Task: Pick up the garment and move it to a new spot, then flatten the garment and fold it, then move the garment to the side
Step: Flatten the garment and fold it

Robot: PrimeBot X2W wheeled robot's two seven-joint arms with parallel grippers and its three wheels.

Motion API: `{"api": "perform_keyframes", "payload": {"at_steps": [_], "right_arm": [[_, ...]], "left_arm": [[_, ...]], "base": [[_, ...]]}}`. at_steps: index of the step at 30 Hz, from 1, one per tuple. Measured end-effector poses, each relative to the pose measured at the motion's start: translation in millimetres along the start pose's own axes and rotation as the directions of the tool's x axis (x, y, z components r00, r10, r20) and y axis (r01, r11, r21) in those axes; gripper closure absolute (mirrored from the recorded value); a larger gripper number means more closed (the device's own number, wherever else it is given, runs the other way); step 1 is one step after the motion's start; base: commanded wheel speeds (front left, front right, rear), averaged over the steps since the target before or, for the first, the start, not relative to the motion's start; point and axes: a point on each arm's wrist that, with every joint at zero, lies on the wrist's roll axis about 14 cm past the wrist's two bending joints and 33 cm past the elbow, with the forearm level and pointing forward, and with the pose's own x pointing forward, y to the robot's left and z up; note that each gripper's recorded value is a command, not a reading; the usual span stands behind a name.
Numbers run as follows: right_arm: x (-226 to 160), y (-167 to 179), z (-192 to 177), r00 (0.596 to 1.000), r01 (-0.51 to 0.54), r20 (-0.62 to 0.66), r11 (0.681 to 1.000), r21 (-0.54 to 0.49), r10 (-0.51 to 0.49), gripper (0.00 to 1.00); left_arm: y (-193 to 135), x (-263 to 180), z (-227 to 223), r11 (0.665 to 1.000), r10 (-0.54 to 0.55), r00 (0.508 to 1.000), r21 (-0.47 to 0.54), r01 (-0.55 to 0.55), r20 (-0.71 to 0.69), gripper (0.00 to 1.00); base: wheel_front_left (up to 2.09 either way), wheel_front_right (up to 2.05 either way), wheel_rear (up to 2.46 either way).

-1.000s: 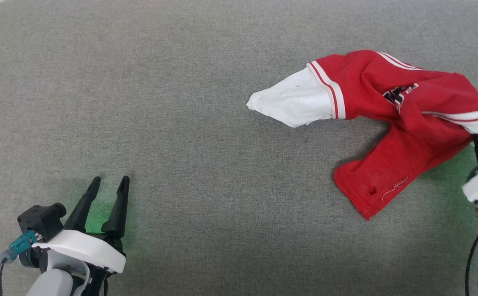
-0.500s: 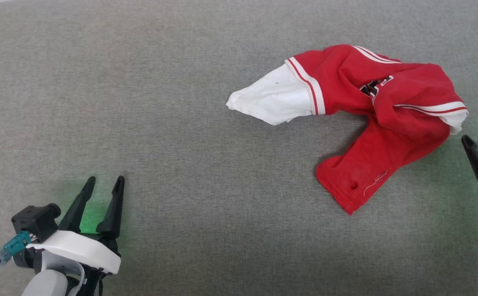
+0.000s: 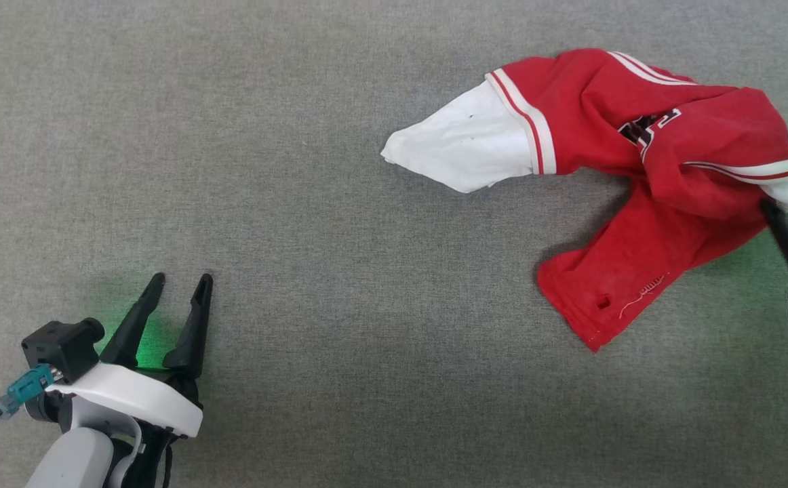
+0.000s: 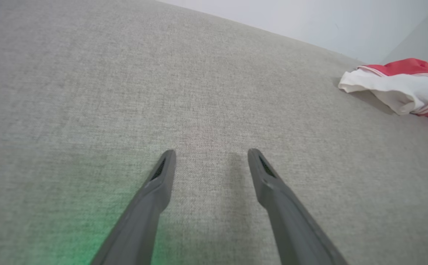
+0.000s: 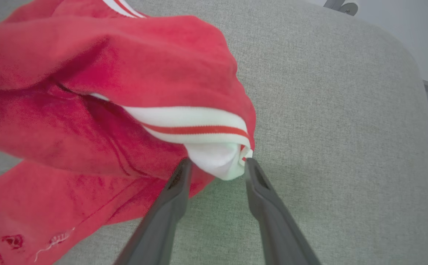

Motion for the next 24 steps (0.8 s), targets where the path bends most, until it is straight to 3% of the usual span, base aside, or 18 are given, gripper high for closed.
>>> {"api": "perform_keyframes", "payload": {"at_steps": [6,7,8,13,15,17,18,20,24], "right_arm": [[13.3,-0.5,-1.2,1.000,0.011,0.017,0.999,0.035,-0.012,0.70],[14.4,-1.1,-1.6,1.000,0.014,0.017,0.999,0.037,-0.014,0.91],[15.3,-1.4,-1.1,1.000,0.015,0.021,0.999,0.041,-0.016,1.00],[13.8,-10.7,4.8,0.998,0.057,0.043,0.998,-0.022,-0.056,1.00],[7.6,-25.0,16.5,0.992,0.118,0.069,0.983,-0.138,-0.109,1.00],[-0.4,-28.2,41.2,0.982,0.164,0.134,0.943,-0.289,-0.129,1.00],[-3.2,-23.0,53.4,0.980,0.165,0.162,0.920,-0.355,-0.113,1.00],[-6.2,-4.7,77.5,0.974,0.144,0.219,0.904,-0.404,-0.057,1.00],[-4.2,53.9,106.3,0.965,0.050,0.244,0.838,-0.544,0.101,1.00]], "left_arm": [[5.5,2.0,-1.6,1.000,0.009,1.000,0.001,-0.009,-0.008,0.00],[5.5,2.6,-1.8,1.000,0.008,1.000,0.001,-0.008,-0.009,0.00],[5.5,3.3,-2.0,1.000,0.006,1.000,0.002,-0.006,-0.010,0.00],[4.2,4.8,-2.3,1.000,-0.001,1.000,0.005,0.001,-0.012,0.00],[3.5,4.6,-1.7,1.000,-0.002,1.000,0.006,0.002,-0.011,0.00],[1.9,4.3,0.2,1.000,-0.003,1.000,0.001,0.003,-0.003,0.00],[1.4,3.8,1.0,1.000,-0.002,1.000,-0.003,0.002,0.000,0.00],[-0.1,2.1,0.9,1.000,0.001,1.000,-0.013,-0.001,0.002,0.00],[0.1,-3.0,-0.3,0.999,0.013,1.000,-0.031,-0.013,0.003,0.00]], "base": [[0.00,0.00,0.00],[0.00,0.00,0.00],[0.00,0.00,0.00],[0.00,0.00,0.00],[0.00,0.00,0.00],[0.00,0.00,0.00],[0.00,0.00,0.00],[0.00,0.00,0.00],[0.00,0.00,0.00]]}}
